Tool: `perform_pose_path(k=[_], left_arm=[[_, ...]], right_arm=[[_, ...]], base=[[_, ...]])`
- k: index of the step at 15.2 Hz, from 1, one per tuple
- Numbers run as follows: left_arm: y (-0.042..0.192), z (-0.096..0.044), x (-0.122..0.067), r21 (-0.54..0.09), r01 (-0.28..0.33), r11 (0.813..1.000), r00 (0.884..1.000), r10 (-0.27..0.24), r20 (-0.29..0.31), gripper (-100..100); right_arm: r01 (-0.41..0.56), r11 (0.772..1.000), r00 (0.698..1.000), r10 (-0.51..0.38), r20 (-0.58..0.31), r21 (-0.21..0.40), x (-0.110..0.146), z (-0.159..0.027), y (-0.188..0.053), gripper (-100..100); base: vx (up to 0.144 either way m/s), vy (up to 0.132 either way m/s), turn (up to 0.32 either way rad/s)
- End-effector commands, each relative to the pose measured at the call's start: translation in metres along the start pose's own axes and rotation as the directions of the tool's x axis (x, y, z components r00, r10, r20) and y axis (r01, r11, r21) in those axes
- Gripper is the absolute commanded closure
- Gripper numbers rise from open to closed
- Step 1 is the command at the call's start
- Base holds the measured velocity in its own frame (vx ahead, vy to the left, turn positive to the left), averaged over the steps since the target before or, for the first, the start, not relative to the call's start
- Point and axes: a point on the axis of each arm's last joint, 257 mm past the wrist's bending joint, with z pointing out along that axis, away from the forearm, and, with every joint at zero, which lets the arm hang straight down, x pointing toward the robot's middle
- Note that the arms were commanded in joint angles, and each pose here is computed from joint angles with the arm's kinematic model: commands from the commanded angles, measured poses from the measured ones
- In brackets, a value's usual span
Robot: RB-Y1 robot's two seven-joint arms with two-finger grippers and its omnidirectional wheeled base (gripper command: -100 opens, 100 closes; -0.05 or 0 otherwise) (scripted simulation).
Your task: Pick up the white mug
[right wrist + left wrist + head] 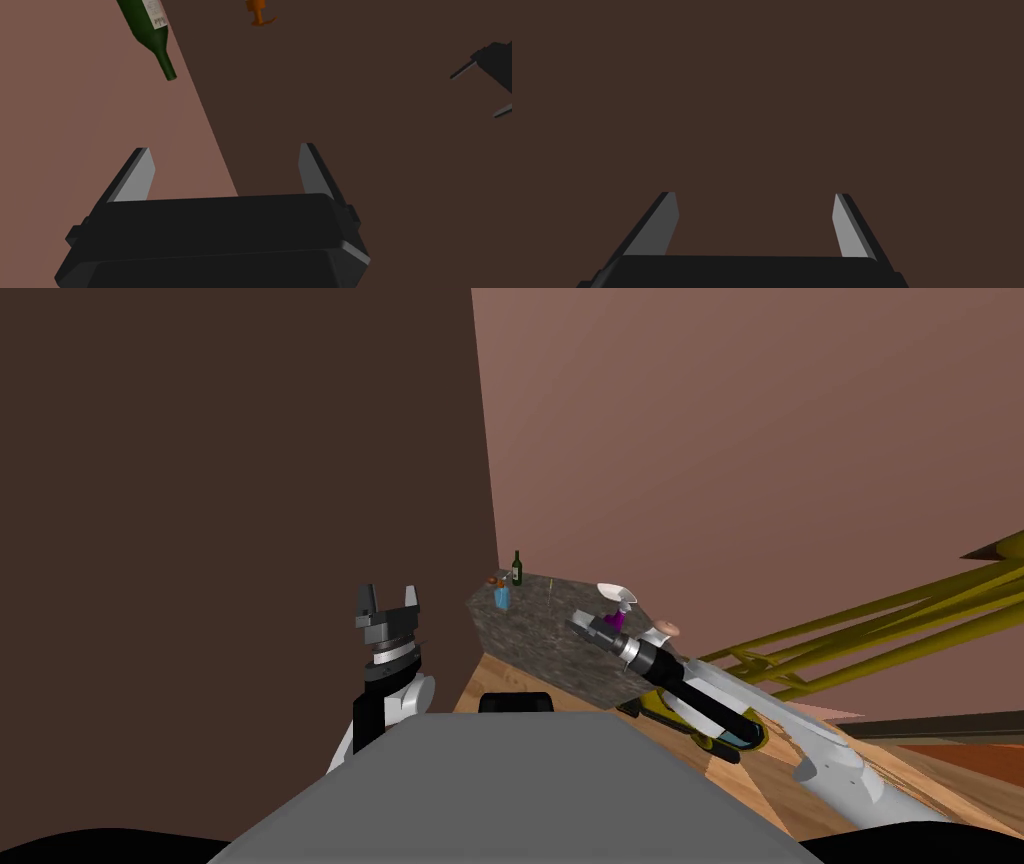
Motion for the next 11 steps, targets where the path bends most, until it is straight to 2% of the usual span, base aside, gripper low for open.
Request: perform_pose_path(k=[1,5,6,9,10,11], left_arm=[[0.000,0.000,0.000,0.000,0.000,1.000,1.000,0.000,0.000,0],[0.000,0.000,0.000,0.000,0.000,1.000,1.000,0.000,0.000,0],[0.000,0.000,0.000,0.000,0.000,1.000,1.000,0.000,0.000,0],[0.000,0.000,0.000,0.000,0.000,1.000,1.000,0.000,0.000,0],[0.000,0.000,0.000,0.000,0.000,1.000,1.000,0.000,0.000,0],[0.000,0.000,0.000,0.000,0.000,1.000,1.000,0.000,0.000,0]], right_arm=[[0.059,0.998,0.996,-0.057,-0.068,0.021,0.013,-0.006,-0.012,-100],[0.097,0.995,0.988,-0.097,-0.119,-0.006,0.017,-0.008,-0.012,-100],[0.148,0.989,0.974,-0.144,-0.174,0.010,0.028,-0.014,-0.024,-100],[0.180,0.984,0.960,-0.179,-0.216,-0.018,0.030,-0.016,-0.024,-100],[0.228,0.974,0.939,-0.221,-0.265,-0.006,0.040,-0.023,-0.036,-100],[0.239,0.971,0.931,-0.235,-0.279,-0.018,0.040,-0.024,-0.036,-100]], base=[[0.003,0.005,0.059],[0.002,0.001,0.027],[0.003,0.003,0.067],[0.004,0.002,0.041],[0.005,0.005,0.058],[0.007,0.004,0.083]])
